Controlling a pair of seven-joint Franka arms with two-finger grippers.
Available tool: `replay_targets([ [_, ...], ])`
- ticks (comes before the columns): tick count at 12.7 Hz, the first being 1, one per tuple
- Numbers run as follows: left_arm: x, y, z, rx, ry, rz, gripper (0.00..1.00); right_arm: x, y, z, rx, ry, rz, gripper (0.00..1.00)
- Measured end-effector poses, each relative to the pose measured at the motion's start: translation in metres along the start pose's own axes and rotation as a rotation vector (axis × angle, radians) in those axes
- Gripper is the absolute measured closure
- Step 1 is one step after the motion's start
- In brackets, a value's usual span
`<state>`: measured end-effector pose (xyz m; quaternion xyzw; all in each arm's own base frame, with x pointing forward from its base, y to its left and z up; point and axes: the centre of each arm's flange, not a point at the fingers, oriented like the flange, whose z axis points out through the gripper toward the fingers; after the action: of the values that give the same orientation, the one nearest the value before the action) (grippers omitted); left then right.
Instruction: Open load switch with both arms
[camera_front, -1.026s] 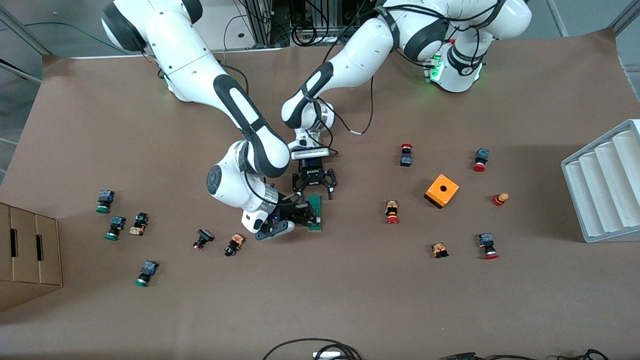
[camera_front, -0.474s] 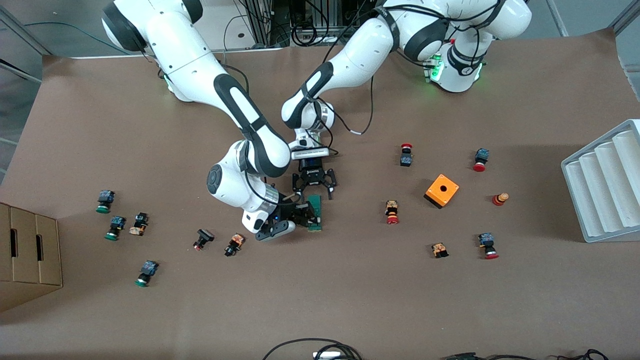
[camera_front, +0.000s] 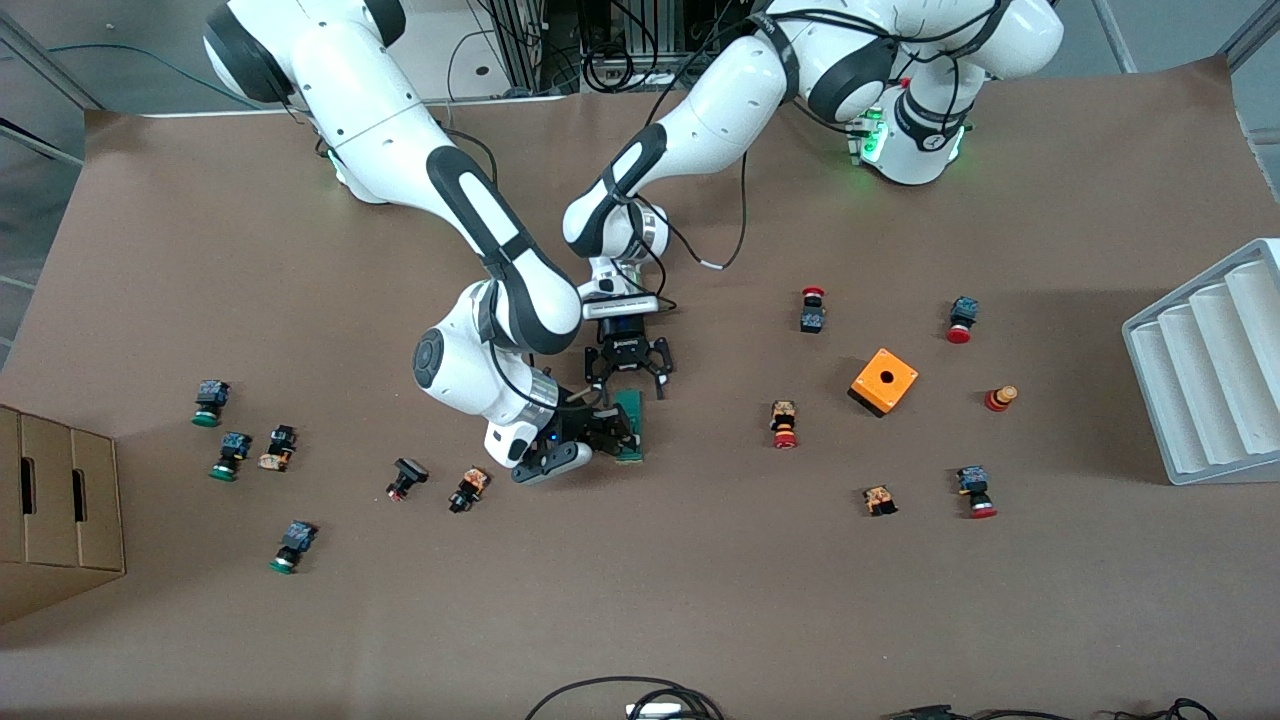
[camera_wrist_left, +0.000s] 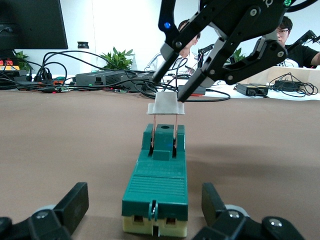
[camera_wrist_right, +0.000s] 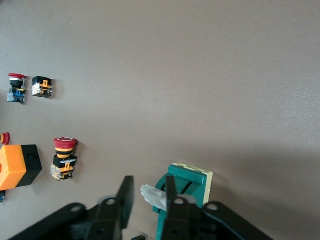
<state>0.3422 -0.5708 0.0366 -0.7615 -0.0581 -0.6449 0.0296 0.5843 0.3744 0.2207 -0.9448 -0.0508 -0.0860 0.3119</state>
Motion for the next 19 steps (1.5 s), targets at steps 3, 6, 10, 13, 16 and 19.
replay_targets([
  [3,0.000,0.000,0.000,0.000,0.000,0.000,0.00,0.000,0.001,0.000,-0.001,0.001,0.001,0.76],
  [6,0.000,0.000,0.000,0.000,0.000,0.000,0.00,0.001,0.002,-0.001,-0.002,0.004,0.002,0.82],
  [10,0.000,0.000,0.000,0.000,0.000,0.000,0.00,0.009,-0.002,-0.005,0.004,0.019,0.005,0.82],
  [13,0.000,0.000,0.000,0.000,0.000,0.000,0.00,0.018,-0.004,-0.012,0.012,0.038,0.022,0.82],
  [16,0.000,0.000,0.000,0.000,0.000,0.000,0.00,0.024,-0.002,-0.016,0.012,0.050,0.029,0.82],
  [19,0.000,0.000,0.000,0.000,0.000,0.000,0.00,0.022,0.008,-0.009,0.002,0.043,0.039,0.84],
])
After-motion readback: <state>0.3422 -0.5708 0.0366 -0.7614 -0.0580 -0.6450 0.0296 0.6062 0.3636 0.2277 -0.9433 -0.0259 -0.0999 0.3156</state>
